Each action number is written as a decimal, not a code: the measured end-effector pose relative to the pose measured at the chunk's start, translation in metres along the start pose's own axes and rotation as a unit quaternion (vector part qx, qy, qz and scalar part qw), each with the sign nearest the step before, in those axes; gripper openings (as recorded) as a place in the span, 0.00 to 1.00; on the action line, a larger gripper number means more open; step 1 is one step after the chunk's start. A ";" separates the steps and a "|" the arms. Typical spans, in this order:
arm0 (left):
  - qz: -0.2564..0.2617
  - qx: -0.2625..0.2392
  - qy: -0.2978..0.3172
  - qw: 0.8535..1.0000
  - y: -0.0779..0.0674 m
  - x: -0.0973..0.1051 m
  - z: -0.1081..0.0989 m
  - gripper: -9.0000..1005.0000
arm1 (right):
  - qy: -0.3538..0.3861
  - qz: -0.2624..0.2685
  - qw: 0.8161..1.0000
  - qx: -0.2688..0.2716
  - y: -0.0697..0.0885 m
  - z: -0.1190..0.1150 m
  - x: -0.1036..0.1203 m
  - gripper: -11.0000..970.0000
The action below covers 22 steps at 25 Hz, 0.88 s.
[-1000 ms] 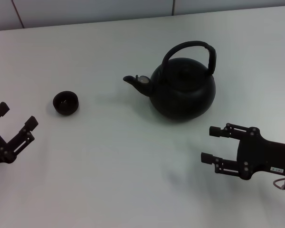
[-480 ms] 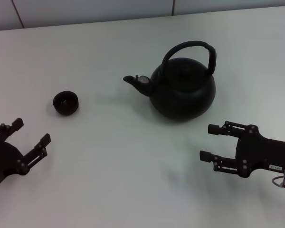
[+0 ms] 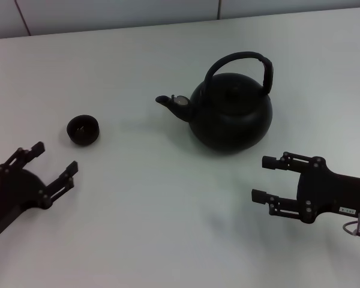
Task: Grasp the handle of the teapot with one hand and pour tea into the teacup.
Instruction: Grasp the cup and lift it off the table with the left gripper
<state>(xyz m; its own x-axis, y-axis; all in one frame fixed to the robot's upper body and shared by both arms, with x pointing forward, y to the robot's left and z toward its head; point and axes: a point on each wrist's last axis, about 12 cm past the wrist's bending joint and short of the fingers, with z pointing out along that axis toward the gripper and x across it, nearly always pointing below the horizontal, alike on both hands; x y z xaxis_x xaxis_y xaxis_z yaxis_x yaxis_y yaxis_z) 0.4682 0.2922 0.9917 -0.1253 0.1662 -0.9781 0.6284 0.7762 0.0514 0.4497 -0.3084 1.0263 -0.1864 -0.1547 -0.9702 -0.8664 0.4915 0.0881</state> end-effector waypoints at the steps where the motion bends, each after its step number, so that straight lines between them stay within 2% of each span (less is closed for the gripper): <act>1: 0.000 0.000 0.000 1.000 0.000 0.000 0.000 0.80 | 0.000 0.000 1.000 0.000 0.000 0.000 0.000 0.74; 9: 0.005 0.002 0.016 1.000 0.004 -0.009 0.031 0.80 | -0.002 0.000 1.000 -0.002 -0.001 0.001 -0.001 0.74; 12: 0.006 0.002 0.017 1.000 0.005 -0.009 0.033 0.80 | -0.007 0.001 1.000 0.001 -0.002 0.002 -0.003 0.74; 13: 0.008 0.001 0.024 1.000 0.006 -0.011 0.041 0.79 | -0.007 0.001 1.000 0.001 -0.002 0.002 -0.003 0.74; 17: 0.009 0.001 0.028 1.000 0.006 -0.012 0.045 0.79 | -0.007 0.000 1.000 0.000 -0.002 0.002 -0.003 0.74; 20: 0.011 -0.002 0.040 0.999 0.008 -0.016 0.059 0.79 | -0.008 -0.001 1.000 0.000 -0.003 0.003 -0.004 0.74; 22: 0.012 -0.003 0.041 0.999 0.009 -0.017 0.061 0.78 | -0.009 -0.001 1.000 0.000 -0.003 0.004 -0.005 0.74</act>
<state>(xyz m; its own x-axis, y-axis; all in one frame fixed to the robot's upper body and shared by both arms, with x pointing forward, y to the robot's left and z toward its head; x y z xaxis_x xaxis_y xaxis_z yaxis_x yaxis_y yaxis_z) 0.5225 0.2591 0.9966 -0.1735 0.2335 -0.9567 0.6277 0.7748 0.0753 0.4552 -0.3063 1.0297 -0.1759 -0.1412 -0.9742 -0.8672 0.4906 0.0855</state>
